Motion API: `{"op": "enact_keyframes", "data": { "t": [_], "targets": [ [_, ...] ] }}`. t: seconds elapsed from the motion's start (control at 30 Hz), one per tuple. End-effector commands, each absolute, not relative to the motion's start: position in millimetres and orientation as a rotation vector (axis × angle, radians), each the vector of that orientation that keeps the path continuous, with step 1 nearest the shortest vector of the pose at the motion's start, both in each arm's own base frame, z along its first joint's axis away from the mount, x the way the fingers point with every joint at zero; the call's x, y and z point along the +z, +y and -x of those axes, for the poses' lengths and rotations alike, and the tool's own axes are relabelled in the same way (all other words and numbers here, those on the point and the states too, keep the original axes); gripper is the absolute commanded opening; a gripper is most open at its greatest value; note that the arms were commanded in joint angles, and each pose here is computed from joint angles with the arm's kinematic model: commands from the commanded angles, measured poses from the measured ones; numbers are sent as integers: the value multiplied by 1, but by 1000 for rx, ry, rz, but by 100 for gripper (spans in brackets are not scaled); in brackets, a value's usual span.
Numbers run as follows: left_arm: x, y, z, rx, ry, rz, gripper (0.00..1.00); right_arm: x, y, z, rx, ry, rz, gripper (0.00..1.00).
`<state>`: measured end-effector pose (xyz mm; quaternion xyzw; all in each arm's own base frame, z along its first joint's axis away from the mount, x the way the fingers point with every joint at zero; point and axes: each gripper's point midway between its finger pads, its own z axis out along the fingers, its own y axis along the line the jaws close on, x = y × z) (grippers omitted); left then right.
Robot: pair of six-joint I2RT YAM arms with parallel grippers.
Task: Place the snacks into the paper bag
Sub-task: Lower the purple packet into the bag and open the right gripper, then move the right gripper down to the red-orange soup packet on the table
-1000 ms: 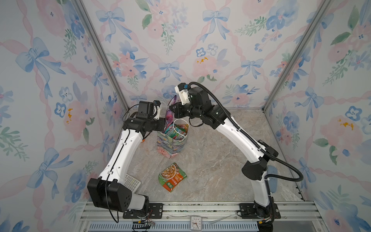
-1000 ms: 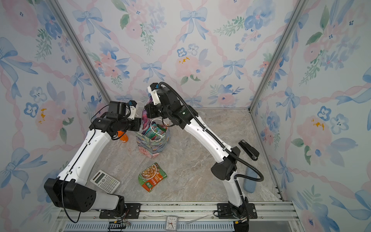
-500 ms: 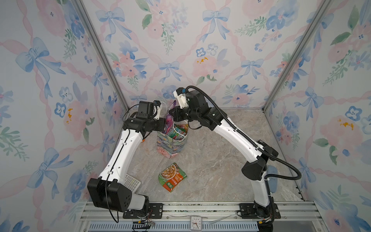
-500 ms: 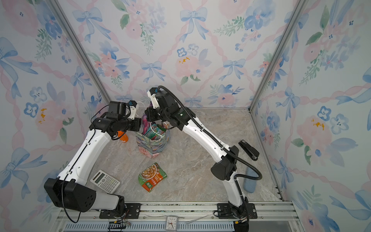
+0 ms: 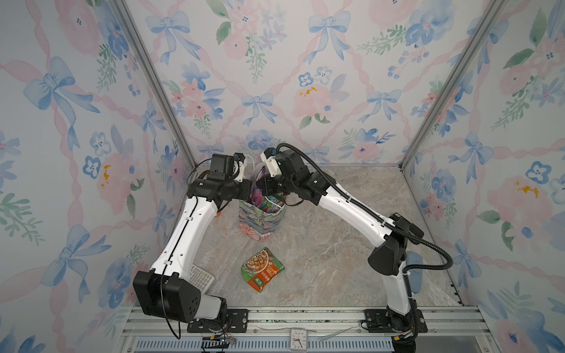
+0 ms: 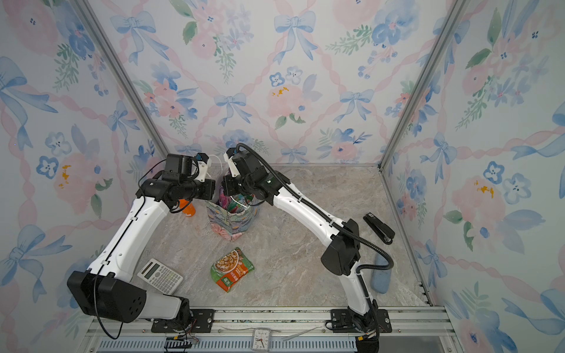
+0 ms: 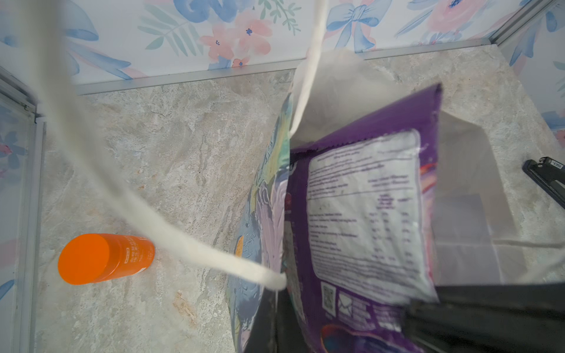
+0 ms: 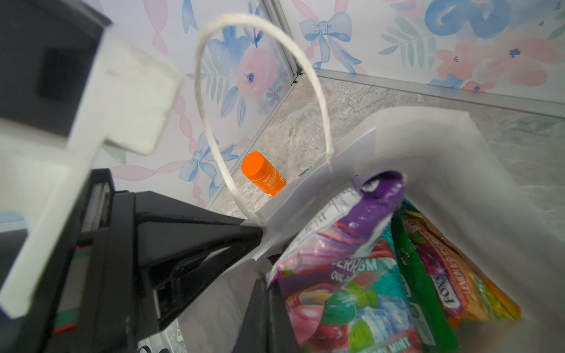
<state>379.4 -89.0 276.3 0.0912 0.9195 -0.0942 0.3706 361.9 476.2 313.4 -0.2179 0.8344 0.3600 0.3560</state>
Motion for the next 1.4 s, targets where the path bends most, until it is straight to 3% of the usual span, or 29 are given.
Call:
{"op": "enact_keyframes", "data": {
  "t": [0.0, 0.6, 0.67, 0.83, 0.9, 1.17, 1.37],
  "targets": [
    [291, -91, -376, -252, 2300, -260, 0, 370, 466, -352, 989, 2019, 529, 0],
    [291, -92, -377, -259, 2303, -262, 0, 351, 444, -360, 925, 2074, 475, 1],
    [290, -92, -377, -259, 2304, -260, 0, 353, 446, -362, 939, 2071, 475, 9],
    [291, -92, -377, -255, 2303, -260, 0, 375, 450, -365, 953, 2014, 500, 54],
    [291, -92, -377, -257, 2302, -261, 0, 385, 449, -365, 944, 1988, 520, 65],
    [290, -91, -377, -249, 2305, -260, 0, 408, 434, -366, 911, 1930, 538, 77],
    [290, -89, -376, -238, 2304, -255, 0, 368, 404, -351, 843, 2031, 569, 81]
  ]
}}
